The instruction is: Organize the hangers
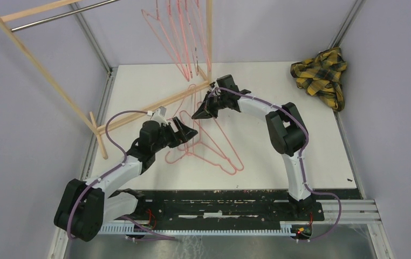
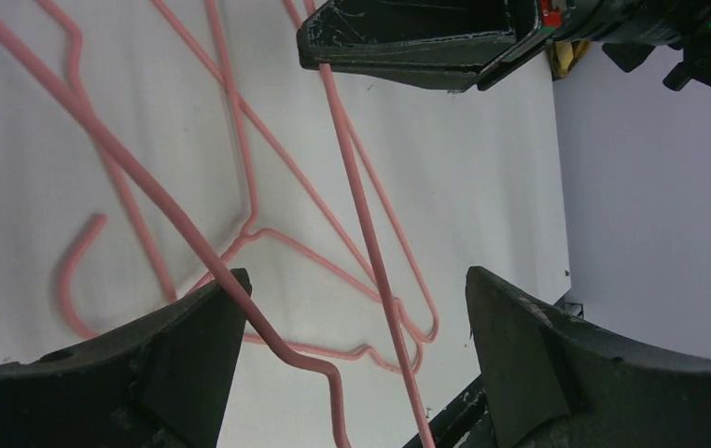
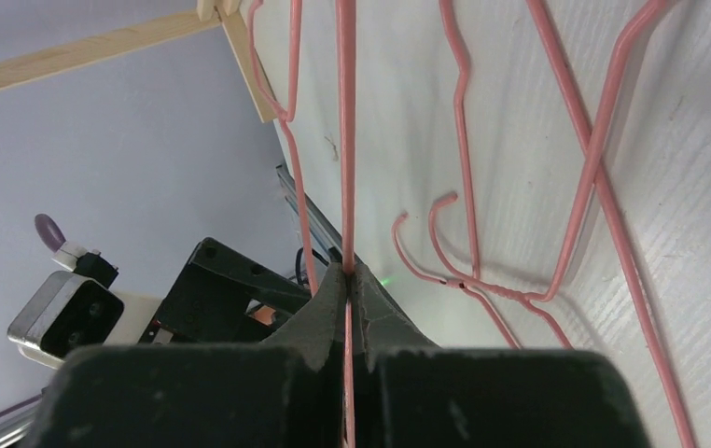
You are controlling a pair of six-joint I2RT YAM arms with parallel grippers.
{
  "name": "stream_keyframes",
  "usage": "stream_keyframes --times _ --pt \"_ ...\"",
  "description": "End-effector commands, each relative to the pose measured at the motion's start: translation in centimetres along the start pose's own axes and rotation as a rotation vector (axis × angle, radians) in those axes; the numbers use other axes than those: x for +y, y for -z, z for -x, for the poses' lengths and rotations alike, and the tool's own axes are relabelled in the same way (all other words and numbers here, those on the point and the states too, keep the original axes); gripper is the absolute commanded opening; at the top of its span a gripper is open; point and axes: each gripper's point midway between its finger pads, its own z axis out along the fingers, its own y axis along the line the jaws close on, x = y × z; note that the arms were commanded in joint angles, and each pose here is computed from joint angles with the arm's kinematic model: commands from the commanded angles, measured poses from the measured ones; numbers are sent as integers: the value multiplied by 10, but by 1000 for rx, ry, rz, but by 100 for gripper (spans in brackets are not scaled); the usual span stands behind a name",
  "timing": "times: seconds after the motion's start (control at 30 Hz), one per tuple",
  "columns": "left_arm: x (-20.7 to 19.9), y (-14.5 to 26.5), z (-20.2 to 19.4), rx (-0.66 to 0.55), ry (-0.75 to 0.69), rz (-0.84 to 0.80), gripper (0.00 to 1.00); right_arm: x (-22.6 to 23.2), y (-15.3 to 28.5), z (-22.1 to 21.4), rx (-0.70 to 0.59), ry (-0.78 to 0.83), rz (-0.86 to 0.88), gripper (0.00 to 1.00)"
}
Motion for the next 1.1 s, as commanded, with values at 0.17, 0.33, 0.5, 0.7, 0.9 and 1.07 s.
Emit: stream_keyframes --times 0.17,0.33,0.5,0.7,0.9,1.07 --pt "-59 -7 17 -2 11 -284 73 73 16 13 -34 39 204 1" --pt "-67 -8 17 9 -8 -327 48 90 18 18 -36 35 250 1" --pt "-67 -8 20 -1 -8 -337 7 88 19 14 -26 35 247 1" --pt "-51 4 27 -10 10 -255 3 48 21 -1 -3 39 99 9" --pt "-8 38 57 -56 -155 154 3 -3 50 -6 -20 89 -135 39" --pt "15 94 110 -204 -269 491 3 -28 83 -10 -38 175 -304 100"
